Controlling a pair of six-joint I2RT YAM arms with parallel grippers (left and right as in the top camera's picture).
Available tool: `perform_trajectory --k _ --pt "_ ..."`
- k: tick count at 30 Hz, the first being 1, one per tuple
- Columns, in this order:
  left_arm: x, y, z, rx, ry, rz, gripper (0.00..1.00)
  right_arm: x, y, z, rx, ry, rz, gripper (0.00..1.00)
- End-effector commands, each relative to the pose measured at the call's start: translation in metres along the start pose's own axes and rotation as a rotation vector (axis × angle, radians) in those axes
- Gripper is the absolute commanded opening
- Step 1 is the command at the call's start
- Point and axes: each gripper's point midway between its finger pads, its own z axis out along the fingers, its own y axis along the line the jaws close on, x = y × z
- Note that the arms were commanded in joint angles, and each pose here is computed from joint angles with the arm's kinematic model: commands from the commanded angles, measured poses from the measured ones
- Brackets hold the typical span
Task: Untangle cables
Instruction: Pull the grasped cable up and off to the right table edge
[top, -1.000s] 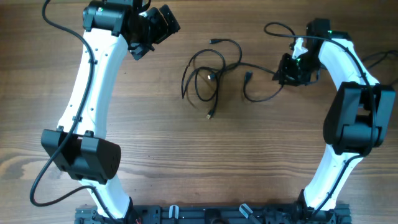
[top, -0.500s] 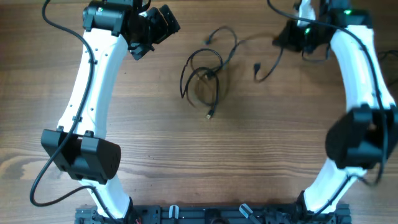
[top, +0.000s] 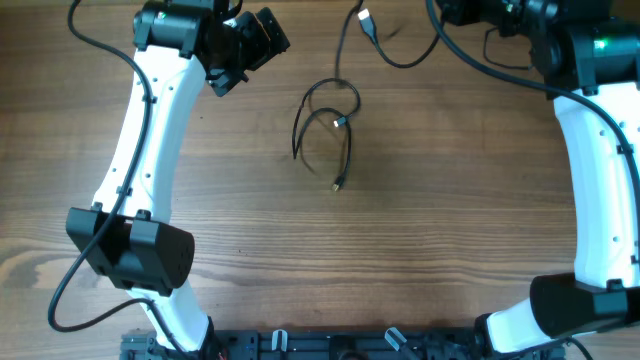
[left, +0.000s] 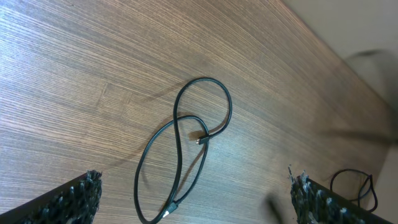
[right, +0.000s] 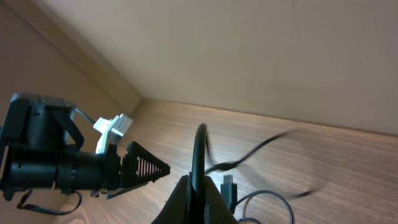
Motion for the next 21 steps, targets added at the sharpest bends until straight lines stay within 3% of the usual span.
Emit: perform_trajectory --k 1,9,13,21 --pt "-0.001 -0.002 -0.001 0.000 -0.007 0.020 1.00 -0.018 0.013 -0.025 0.022 -0.071 -0.015 0.05" --pt "0.001 0.000 -0.001 -0.005 -0.002 0.019 1.00 -0.035 -0.026 -0.063 0.211 -0.154 0.026 0.05" --pt "0.000 -0.001 -0.001 -0.004 -0.003 0.019 1.00 -0.050 -0.092 -0.157 0.611 -0.327 0.169 0.04" --pt "0.001 0.000 -0.001 -0.004 -0.002 0.018 1.00 -0.030 -0.163 -0.294 0.966 -0.521 0.450 0.05"
